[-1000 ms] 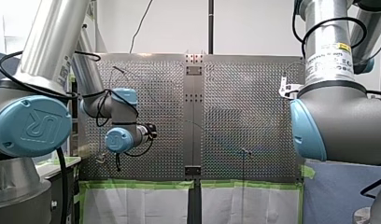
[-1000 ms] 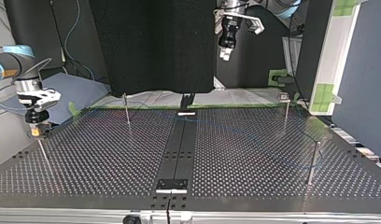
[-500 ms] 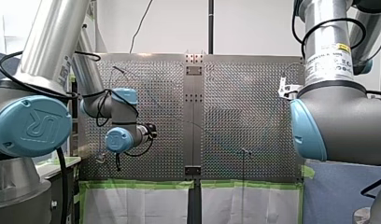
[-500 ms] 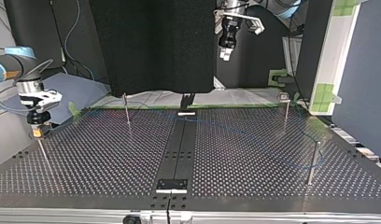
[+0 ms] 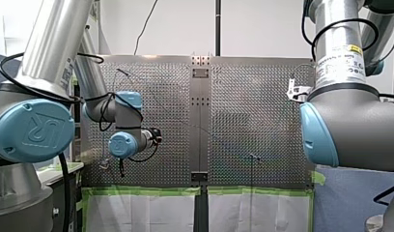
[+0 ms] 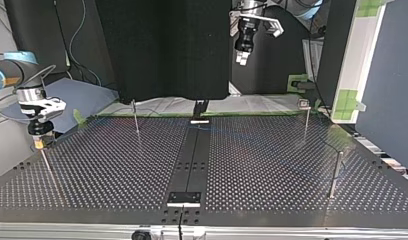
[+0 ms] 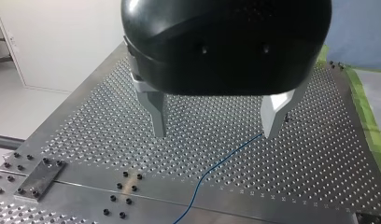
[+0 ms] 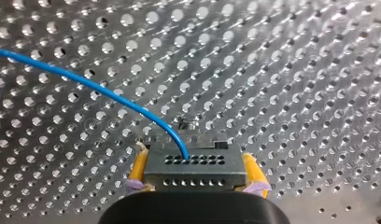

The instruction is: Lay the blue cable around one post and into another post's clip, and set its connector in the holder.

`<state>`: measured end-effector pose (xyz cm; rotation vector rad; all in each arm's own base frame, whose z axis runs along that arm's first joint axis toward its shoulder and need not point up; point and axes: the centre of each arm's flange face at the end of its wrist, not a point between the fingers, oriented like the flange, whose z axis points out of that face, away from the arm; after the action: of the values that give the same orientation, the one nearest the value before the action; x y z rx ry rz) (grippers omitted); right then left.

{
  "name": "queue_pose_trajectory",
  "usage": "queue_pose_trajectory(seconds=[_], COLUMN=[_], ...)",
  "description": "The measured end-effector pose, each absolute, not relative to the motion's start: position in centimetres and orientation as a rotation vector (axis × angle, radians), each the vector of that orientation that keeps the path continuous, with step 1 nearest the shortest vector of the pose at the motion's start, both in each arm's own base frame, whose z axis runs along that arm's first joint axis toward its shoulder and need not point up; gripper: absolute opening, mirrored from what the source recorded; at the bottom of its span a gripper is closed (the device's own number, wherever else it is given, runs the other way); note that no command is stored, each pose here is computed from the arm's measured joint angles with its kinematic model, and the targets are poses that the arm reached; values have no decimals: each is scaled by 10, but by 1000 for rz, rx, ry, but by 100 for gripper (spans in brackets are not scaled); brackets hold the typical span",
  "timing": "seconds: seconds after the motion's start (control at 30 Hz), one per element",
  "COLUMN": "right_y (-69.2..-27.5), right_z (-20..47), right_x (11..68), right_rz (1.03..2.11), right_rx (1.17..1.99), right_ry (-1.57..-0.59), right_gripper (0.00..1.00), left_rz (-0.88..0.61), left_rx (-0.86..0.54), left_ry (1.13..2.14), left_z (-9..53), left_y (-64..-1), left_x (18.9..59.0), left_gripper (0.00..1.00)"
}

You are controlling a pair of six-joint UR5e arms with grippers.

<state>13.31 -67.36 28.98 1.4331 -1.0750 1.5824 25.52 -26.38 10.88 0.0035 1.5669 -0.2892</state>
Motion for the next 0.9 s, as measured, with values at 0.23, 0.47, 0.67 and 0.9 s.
queue_pose_trajectory(seconds=[0.23, 0.47, 0.67, 0.9], right_y=[-674, -674, -674, -675], right_z=[289, 287, 285, 284], right_x=[134, 134, 134, 132], right_rz=[1582, 1579, 1577, 1575], right_rx=[1436, 1440, 1441, 1439], right_ry=[-1073, -1077, -1080, -1081], right_gripper=[0, 0, 0, 0], left_rz=[-287, -286, -289, -288], left_rx=[1, -1, 1, -1], left_ry=[1566, 1565, 1564, 1564], left_z=[109, 109, 109, 109], left_y=[-263, -263, -263, -262], left_x=[256, 257, 258, 259], left_gripper=[100, 100, 100, 100])
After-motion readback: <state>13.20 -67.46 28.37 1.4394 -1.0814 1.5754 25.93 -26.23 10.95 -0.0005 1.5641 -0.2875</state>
